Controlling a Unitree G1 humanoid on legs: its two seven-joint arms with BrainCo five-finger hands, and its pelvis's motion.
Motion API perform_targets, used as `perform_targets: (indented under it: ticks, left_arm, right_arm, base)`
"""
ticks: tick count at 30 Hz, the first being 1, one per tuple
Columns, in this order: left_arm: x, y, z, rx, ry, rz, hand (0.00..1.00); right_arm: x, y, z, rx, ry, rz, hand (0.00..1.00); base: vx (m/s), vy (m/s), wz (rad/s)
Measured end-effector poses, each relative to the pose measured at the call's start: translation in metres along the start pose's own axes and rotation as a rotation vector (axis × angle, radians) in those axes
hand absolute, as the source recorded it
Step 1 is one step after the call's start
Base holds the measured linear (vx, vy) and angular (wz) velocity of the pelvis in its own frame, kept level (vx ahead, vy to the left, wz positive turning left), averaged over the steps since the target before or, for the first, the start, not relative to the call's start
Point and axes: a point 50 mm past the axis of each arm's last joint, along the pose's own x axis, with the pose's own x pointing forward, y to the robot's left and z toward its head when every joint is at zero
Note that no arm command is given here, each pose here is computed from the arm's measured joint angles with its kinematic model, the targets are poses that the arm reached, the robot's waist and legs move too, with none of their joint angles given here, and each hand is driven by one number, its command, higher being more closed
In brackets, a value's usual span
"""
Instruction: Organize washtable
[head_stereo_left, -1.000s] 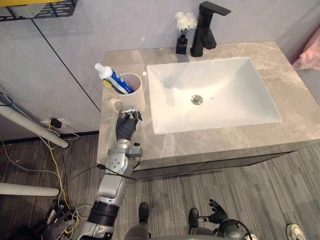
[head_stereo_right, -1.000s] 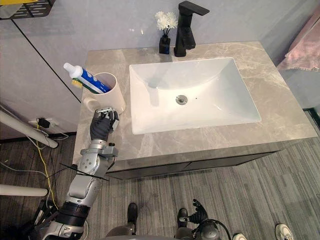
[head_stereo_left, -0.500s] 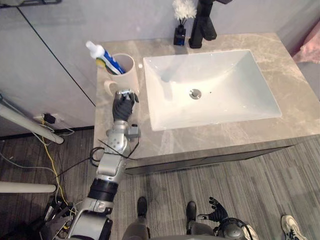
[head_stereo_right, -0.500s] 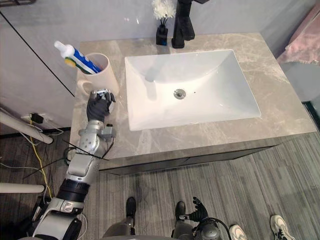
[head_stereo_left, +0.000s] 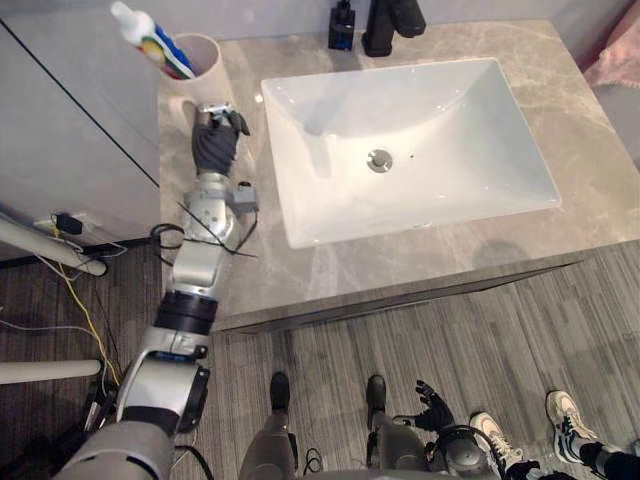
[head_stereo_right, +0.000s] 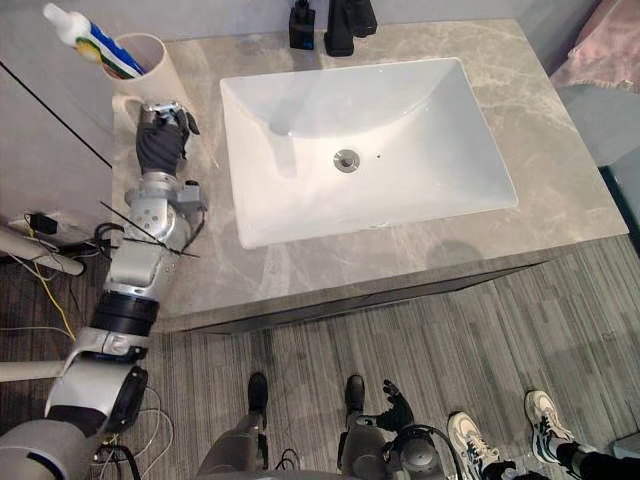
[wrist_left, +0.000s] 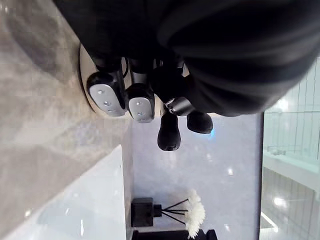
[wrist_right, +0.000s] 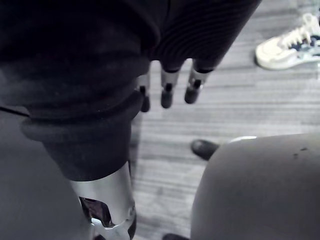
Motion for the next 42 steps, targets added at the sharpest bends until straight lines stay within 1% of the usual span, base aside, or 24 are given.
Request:
perform_targets:
  ticks: [3,6,17,21,23,27,28,31,33,34,36,39,42]
  left_arm:
    - [0.018,0.011,0.013,0.053,-0.026,0.029,1.00]
    - [0.026,0.019,0.024,0.071,-0.058,0.060,1.00]
    - [0.024,0.020,0.022,0.067,-0.053,0.070,1.00]
    - [0.012,0.016,0.014,0.057,-0.044,0.048,1.00]
    - [0.006,0.010,0.009,0.044,-0.035,0.028,1.00]
    - [-0.034,-0.010,0.004,-0.017,-0.058,-0.081,1.00]
    - [-0.039,-0.011,0.003,-0.026,-0.056,-0.094,1.00]
    - [-0.068,-0.014,-0.016,-0.035,0.008,-0.158,1.00]
    - [-0.096,-0.016,-0.031,-0.070,0.080,-0.185,1.00]
    - [-0.103,-0.016,-0.033,-0.080,0.092,-0.189,1.00]
    - [-0.129,-0.016,-0.031,-0.139,0.112,-0.191,1.00]
    - [-0.153,-0.016,-0.023,-0.209,0.111,-0.182,1.00]
    - [-0.174,-0.015,-0.021,-0.238,0.130,-0.153,1.00]
  right_arm:
    - [0.000,0.000,0.004,0.001,-0.020,0.000,0.00]
    - [0.000,0.001,0.005,0.003,-0.029,0.003,0.00]
    - [0.000,0.002,0.005,0.003,-0.037,-0.004,0.00]
    - [0.000,0.003,0.005,0.000,-0.036,-0.004,0.00]
    - [0.001,0.003,0.004,0.002,-0.029,-0.003,0.00]
    - [0.002,0.003,0.002,0.017,-0.014,-0.001,0.00]
    - [0.002,0.003,0.001,0.016,-0.011,-0.001,0.00]
    - [0.004,0.000,0.000,0.026,0.002,-0.011,0.00]
    - [0.003,-0.001,-0.004,0.032,0.022,-0.018,0.00]
    - [0.003,-0.002,-0.006,0.034,0.031,-0.019,0.00]
    - [0.002,-0.004,-0.015,0.042,0.066,-0.029,0.00]
    - [0.000,-0.005,-0.023,0.046,0.102,-0.031,0.00]
    - [-0.003,-0.003,-0.034,0.047,0.152,-0.024,0.00]
  base:
    - [0.00,0.000,0.00]
    - [0.00,0.000,0.00]
    - [0.00,0.000,0.00]
    - [-0.01,-0.001,0.00]
    - [0.00,-0.005,0.04]
    - [0.00,-0.003,0.02]
    - [-0.03,-0.009,0.03]
    - [-0.04,-0.006,0.07]
    - [-0.02,0.000,0.14]
    - [-0.02,0.001,0.10]
    - [-0.02,-0.005,0.13]
    - [-0.01,-0.010,0.37]
    - [0.01,-0.019,0.20]
